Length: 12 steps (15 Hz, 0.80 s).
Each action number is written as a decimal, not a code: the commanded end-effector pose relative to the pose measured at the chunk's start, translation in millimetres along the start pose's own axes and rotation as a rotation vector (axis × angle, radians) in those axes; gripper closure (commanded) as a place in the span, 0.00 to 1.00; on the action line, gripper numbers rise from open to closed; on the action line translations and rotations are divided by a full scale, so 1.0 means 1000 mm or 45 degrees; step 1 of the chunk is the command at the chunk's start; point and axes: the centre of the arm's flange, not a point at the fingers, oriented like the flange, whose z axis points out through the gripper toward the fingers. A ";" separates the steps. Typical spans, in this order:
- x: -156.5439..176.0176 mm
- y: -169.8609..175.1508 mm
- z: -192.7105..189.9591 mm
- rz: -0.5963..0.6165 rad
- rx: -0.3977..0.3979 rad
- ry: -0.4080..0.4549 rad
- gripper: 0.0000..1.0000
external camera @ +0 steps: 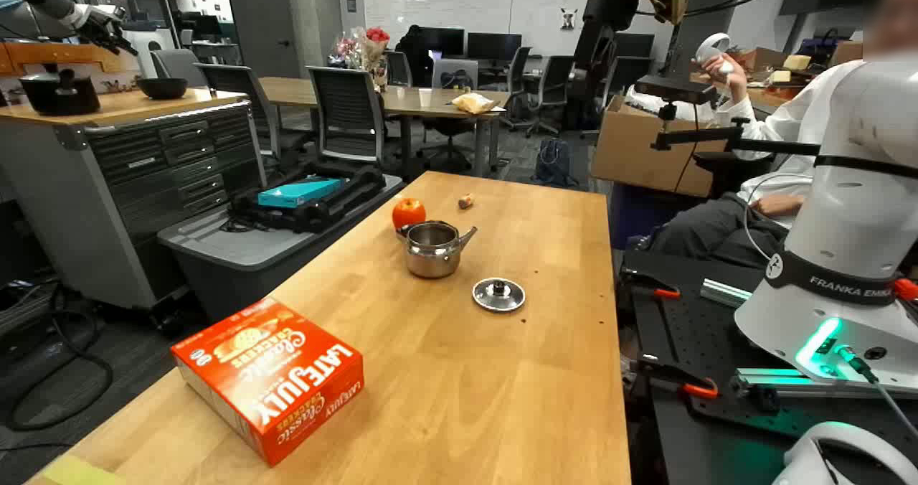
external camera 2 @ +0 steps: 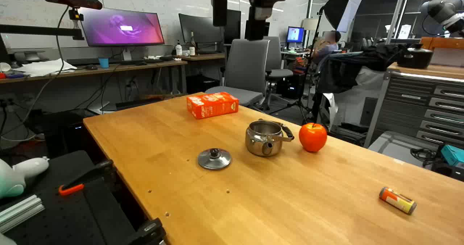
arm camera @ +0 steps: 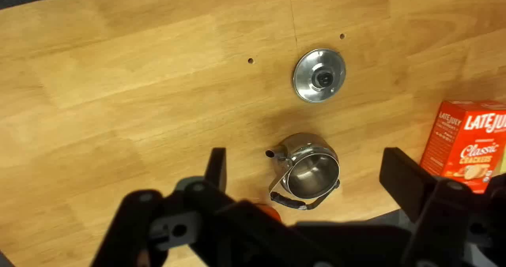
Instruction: Put the silver lid on the kettle
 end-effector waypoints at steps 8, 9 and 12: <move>0.002 0.000 -0.005 0.000 -0.002 0.013 0.00; 0.002 0.000 -0.005 0.000 -0.002 0.013 0.00; 0.002 0.000 -0.005 0.000 -0.002 0.013 0.00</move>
